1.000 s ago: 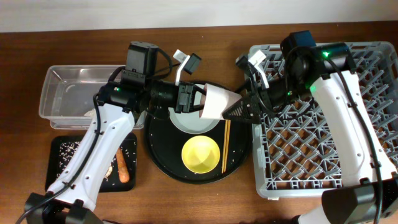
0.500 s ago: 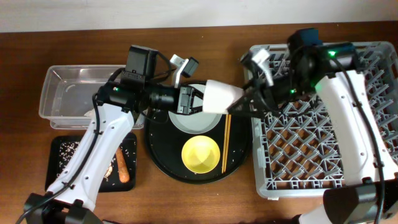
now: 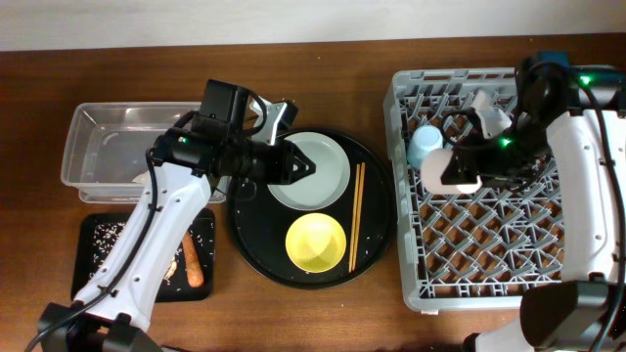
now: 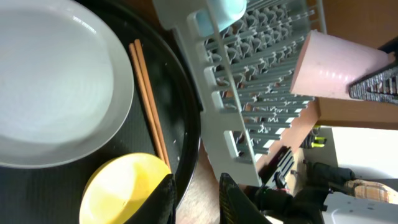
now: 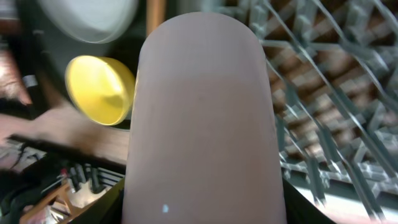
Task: Sort waste into correct bins and load items into the dishwasher rack
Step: 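Lower the pink cup upside down into the rack with right gripper, then reach the right gripper to the yellow bowl and grasp its rim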
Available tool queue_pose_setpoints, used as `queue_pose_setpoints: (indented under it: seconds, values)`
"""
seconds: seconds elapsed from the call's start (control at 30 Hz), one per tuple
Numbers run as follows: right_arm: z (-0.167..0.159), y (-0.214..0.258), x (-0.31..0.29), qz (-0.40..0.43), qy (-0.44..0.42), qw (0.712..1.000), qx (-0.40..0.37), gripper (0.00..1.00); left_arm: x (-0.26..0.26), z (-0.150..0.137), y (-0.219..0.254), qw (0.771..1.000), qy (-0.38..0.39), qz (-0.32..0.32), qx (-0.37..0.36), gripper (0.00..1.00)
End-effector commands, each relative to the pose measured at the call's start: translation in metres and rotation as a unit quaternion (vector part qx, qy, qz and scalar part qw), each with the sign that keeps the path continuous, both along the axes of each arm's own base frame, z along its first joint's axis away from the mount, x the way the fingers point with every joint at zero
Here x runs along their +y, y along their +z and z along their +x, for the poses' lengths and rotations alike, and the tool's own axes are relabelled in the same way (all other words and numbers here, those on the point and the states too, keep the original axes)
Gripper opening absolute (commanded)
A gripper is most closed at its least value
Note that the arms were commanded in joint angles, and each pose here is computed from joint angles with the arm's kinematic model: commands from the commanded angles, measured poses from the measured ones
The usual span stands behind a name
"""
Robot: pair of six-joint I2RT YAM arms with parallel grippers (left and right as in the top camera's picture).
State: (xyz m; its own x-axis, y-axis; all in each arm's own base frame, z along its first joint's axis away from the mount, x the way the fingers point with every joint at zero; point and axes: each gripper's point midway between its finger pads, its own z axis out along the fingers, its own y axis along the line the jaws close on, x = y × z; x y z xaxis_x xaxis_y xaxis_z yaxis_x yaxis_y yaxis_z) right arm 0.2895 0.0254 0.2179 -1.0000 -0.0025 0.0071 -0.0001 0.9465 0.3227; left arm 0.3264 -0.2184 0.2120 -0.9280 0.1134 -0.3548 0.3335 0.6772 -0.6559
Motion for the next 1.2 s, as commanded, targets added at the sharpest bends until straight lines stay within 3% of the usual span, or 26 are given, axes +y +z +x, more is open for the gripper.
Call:
queue_pose_setpoints:
  seconds: [0.0, 0.2, 0.43, 0.63, 0.83, 0.93, 1.0, 1.17]
  values:
    - [-0.016, -0.015, -0.014, -0.056, -0.041, 0.997, 0.046, 0.42, 0.007, 0.003, -0.006, 1.0, 0.008, 0.026, -0.006, 0.23]
    - [-0.04, -0.048, -0.01, -0.055, -0.033, 0.992, 0.111, 0.42, 0.012, 0.006, -0.009, 0.999, 0.017, 0.042, -0.011, 0.23]
    - [-0.036, -0.074, 0.0, -0.058, -0.022, 0.992, 0.106, 0.43, 0.012, 0.007, -0.009, 0.999, 0.018, 0.043, -0.013, 0.23]
    - [-0.036, -0.076, 0.0, -0.061, -0.021, 0.992, 0.105, 0.72, 0.012, 0.007, -0.009, 0.999, 0.019, 0.044, -0.014, 0.23]
    - [-0.035, -0.076, -0.001, -0.064, -0.021, 0.992, 0.102, 0.79, 0.017, 0.011, -0.012, 0.998, 0.028, 0.057, -0.018, 0.23]
    - [-0.031, -0.067, 0.006, -0.058, 0.004, 0.995, 0.082, 0.79, 0.049, 0.029, -0.02, 0.991, 0.079, 0.102, -0.028, 0.22]
    - [-0.015, -0.051, 0.024, -0.06, 0.033, 0.997, 0.026, 0.79, 0.083, 0.043, -0.023, 0.984, 0.127, 0.122, -0.027, 0.23]
    - [0.003, -0.044, 0.093, -0.05, 0.065, 0.996, -0.042, 0.78, 0.128, 0.043, -0.03, 0.974, 0.18, 0.133, 0.011, 0.23]
